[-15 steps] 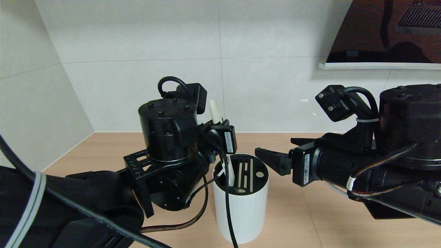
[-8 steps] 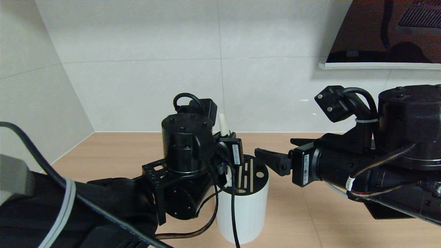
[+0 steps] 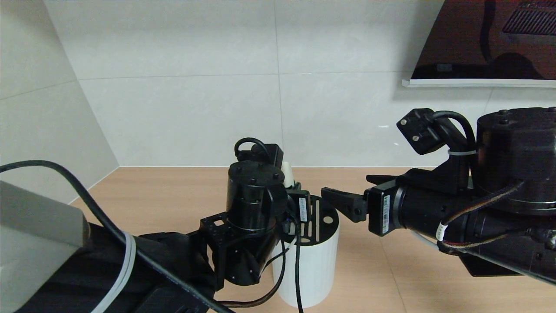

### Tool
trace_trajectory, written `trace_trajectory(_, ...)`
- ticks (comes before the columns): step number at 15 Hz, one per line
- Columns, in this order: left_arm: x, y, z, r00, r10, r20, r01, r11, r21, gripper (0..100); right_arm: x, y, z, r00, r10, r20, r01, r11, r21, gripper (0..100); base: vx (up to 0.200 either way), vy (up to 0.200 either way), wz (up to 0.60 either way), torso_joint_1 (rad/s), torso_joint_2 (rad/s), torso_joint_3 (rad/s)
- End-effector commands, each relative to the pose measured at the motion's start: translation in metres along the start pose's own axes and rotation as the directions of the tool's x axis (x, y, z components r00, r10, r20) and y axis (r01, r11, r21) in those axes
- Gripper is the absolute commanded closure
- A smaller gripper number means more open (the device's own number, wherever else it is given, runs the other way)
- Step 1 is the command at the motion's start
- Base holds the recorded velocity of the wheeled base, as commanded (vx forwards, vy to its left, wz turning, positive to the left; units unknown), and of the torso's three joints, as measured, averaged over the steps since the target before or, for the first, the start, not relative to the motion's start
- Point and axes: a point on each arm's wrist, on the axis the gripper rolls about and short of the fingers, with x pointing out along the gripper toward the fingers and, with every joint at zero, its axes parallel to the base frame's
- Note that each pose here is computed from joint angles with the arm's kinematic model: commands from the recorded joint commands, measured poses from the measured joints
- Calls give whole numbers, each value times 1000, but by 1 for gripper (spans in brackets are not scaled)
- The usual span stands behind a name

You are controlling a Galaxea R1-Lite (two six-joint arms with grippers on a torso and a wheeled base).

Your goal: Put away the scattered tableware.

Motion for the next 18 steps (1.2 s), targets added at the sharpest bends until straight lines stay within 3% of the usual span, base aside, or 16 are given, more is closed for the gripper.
trace_trajectory(1, 1, 0, -3, 1000, 3, -7, -3, 1000, 4, 100, 0, 0, 0, 1000, 0, 0, 0, 1000, 0, 0, 0, 0, 0, 0, 0, 0)
trace_trajectory(7, 1, 1, -6, 1000, 8, -16, -7, 1000, 9, 100, 1, 0, -1, 1000, -1, -5, 1, 1000, -1, 0, 0, 0, 0, 0, 0, 0)
trace_trajectory(8, 2, 1, -5, 1000, 7, -15, -7, 1000, 8, 0, 3, 0, -2, 1000, -3, -9, 3, 1000, -2, 0, 0, 0, 0, 0, 0, 0)
trace_trajectory(15, -2, 3, -5, 1000, 6, -17, -6, 1000, 10, 0, 3, 0, -2, 1000, -8, -9, 8, 1000, -2, 0, 0, 0, 0, 0, 0, 0)
trace_trajectory(18, -19, 10, 12, 1000, -10, 21, 10, 1000, -9, 0, 2, 0, -2, 1000, -11, -7, 11, 1000, -2, 0, 0, 0, 0, 0, 0, 0)
